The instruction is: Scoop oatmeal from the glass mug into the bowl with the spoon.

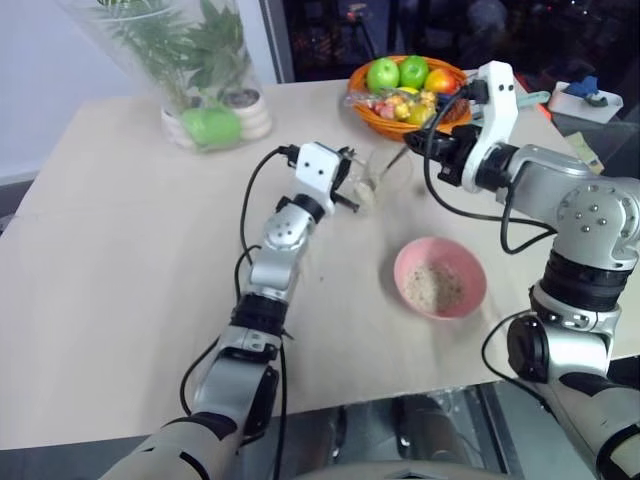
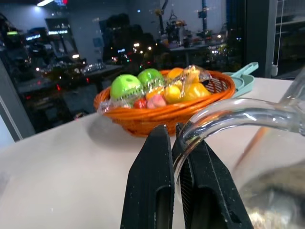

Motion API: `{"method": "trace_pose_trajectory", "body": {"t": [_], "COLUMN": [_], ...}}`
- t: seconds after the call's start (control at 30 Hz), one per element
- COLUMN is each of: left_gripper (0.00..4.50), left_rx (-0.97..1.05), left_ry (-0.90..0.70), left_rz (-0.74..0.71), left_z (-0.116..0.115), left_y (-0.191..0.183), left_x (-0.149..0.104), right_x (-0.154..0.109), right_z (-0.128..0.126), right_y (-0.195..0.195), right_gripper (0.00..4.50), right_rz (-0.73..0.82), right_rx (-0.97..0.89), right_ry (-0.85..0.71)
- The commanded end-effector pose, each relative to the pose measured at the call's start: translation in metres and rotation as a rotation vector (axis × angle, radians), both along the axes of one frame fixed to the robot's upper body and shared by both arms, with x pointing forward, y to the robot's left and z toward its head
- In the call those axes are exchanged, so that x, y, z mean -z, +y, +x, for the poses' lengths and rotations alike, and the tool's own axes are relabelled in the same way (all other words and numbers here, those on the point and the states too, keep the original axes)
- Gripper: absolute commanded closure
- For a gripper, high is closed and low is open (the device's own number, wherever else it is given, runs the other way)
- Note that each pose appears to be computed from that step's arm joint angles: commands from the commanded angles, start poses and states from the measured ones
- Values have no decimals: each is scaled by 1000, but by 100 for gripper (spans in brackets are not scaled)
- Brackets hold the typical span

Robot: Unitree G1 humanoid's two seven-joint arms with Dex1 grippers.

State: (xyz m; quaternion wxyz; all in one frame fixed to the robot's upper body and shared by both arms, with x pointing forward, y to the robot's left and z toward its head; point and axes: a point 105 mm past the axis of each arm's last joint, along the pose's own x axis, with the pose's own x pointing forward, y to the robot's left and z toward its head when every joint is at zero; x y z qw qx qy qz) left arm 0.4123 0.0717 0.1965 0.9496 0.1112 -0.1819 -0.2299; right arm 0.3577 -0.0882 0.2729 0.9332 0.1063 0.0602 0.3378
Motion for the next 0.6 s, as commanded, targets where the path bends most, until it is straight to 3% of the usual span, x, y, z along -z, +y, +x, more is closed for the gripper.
{"method": "trace_pose_trajectory", "body": {"t": [0.03, 0.6], "left_gripper": [444, 444], "left_rx": [26, 190], "left_ry": [-76, -75], "left_rz": [7, 128], "left_z": [-3, -13], "left_y": [-6, -25], "left_x": [-20, -18], "right_x": [-17, -2], "right_z": [-4, -8], "right_y": [-11, -58], "right_gripper": [450, 450], "right_rz": [106, 367], "right_rx": [24, 137], "right_ry": [6, 195]}}
